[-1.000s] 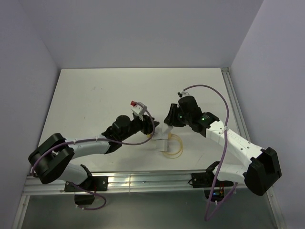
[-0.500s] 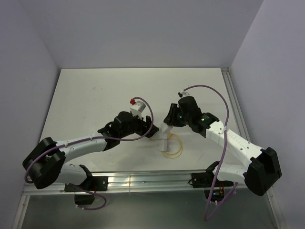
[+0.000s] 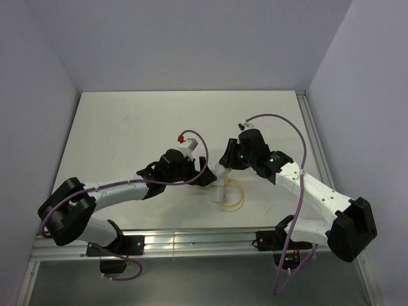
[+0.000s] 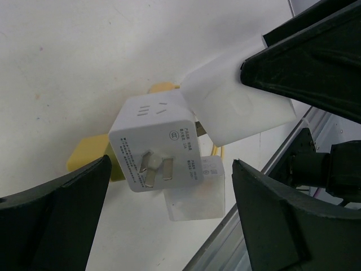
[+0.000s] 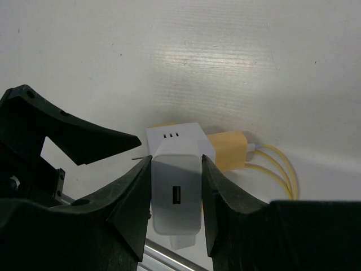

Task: Insert the plug
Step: Insert the plug into the socket.

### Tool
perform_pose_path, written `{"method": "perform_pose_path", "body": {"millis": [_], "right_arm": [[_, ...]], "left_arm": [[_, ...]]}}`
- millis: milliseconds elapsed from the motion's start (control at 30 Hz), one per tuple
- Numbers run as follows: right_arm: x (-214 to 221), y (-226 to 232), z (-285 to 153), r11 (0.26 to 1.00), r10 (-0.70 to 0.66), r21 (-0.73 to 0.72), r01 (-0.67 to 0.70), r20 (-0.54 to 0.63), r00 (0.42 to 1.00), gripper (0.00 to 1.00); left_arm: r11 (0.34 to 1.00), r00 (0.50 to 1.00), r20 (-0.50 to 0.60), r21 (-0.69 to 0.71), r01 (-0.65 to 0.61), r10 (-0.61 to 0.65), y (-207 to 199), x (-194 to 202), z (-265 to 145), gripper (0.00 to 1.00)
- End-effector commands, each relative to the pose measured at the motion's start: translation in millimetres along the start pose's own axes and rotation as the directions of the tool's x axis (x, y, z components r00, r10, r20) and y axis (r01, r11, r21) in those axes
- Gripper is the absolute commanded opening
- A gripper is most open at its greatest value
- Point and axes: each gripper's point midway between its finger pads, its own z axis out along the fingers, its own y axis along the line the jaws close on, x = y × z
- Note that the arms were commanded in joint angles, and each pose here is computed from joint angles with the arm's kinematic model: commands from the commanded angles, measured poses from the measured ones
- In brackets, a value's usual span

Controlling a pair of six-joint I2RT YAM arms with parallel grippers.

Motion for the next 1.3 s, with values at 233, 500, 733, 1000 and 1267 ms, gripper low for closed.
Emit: {"method": "perform_pose_path", "body": {"millis": [233,500,733,1000,1267], "right_arm": [[1,-2,-2,1.000,-0.008,0.006,0.008,0.015,1.000,0.00],[2,-2,-2,1.000,-0.010,0.007,0.010,0.009,1.000,0.00],[3,-1,-2,1.000,-0.010,0.009,0.010,0.007,1.000,0.00],[2,0,-3,1.000,-0.015,0.012,0.015,0.007,1.000,0.00],[2,-1,-3,1.000,-0.016,0.018,0.016,0.004,1.000,0.00]], "left_arm": [[0.998,1.000,-0.004,0.068,0.007,-0.007,-17,-5,13,0.88],[0.999,1.000,0.010,0.045,-0.005,0.004,-12,-7,17,0.81],[1.000,1.000,0.028,0.027,0.003,-0.004,-10,-13,22,0.78],[1.000,0.997,0.082,-0.011,-0.009,0.010,-5,-25,19,0.79],[1.000,0.990,0.136,0.003,-0.023,0.022,-9,-36,15,0.74]]}}
